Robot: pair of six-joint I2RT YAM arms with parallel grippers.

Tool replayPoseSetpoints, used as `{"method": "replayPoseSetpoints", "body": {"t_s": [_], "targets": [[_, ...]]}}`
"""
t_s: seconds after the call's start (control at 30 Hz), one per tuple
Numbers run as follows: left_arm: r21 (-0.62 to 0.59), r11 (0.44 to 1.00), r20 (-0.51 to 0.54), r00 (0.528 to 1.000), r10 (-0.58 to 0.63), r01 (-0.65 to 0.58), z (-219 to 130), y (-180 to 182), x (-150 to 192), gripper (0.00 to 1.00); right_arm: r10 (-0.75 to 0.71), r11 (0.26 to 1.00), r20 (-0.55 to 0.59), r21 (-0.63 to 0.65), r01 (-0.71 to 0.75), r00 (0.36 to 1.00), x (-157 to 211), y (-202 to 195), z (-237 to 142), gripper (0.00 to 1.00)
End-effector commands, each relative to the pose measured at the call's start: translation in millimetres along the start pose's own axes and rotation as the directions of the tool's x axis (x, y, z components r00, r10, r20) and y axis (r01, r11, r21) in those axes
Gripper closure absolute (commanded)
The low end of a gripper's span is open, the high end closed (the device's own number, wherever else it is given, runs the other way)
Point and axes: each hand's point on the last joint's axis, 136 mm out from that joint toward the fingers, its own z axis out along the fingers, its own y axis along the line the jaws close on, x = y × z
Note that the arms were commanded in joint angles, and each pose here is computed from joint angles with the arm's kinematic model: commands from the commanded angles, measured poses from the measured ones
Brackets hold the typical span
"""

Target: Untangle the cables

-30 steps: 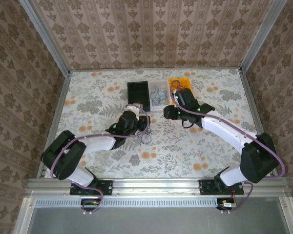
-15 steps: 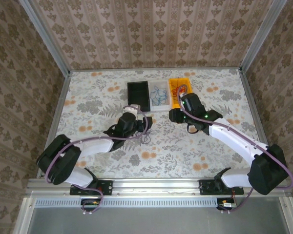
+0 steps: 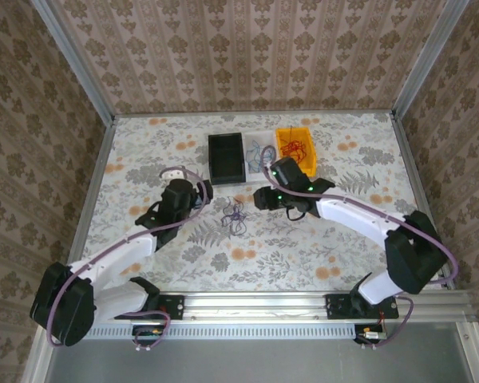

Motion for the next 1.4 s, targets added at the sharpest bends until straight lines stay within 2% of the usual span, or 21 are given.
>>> {"method": "replayPoseSetpoints", "body": {"t_s": [0.0, 0.17, 0.43, 0.6, 0.67, 0.97, 1.27, 1.37], "targets": [[-0.022, 1.0, -0.165, 0.986, 0.014, -0.017, 2, 15, 38, 0.12, -0.079, 0.989, -0.027, -0.129, 0.075, 0.997, -3, 39, 13, 0.55], [-0.058, 0.998, -0.26, 0.965, -0.005, -0.01, 8, 24, 57, 0.13, -0.107, 0.982, -0.126, -0.167, 0.085, 0.986, 8, 57, 43, 0.55], [-0.008, 0.999, -0.331, 0.943, 0.034, -0.038, 19, 10, 70, 0.14, -0.067, 0.997, -0.201, -0.04, 0.06, 0.977, 11, 40, 78, 0.57], [0.051, 0.995, -0.381, 0.92, 0.094, -0.081, 23, -2, 80, 0.15, -0.042, 0.999, -0.233, -0.016, 0.039, 0.971, 17, 34, 93, 0.68], [0.08, 0.992, -0.39, 0.913, 0.119, -0.095, 24, -9, 83, 0.16, -0.033, 0.999, -0.243, -0.011, 0.031, 0.969, 21, 31, 95, 0.7], [0.169, 0.973, -0.449, 0.866, 0.22, -0.16, 38, -38, 103, 0.18, 0.011, 1.0, -0.271, 0.013, -0.007, 0.963, 38, 16, 102, 0.71], [0.145, 0.973, -0.5, 0.834, 0.231, -0.182, 57, -42, 122, 0.32, 0.018, 1.0, -0.153, -0.008, -0.019, 0.988, 8, 13, 68, 0.7], [0.148, 0.972, -0.508, 0.829, 0.233, -0.182, 61, -43, 126, 0.38, 0.028, 0.999, -0.15, -0.017, -0.031, 0.988, 6, 11, 65, 0.69]]}}
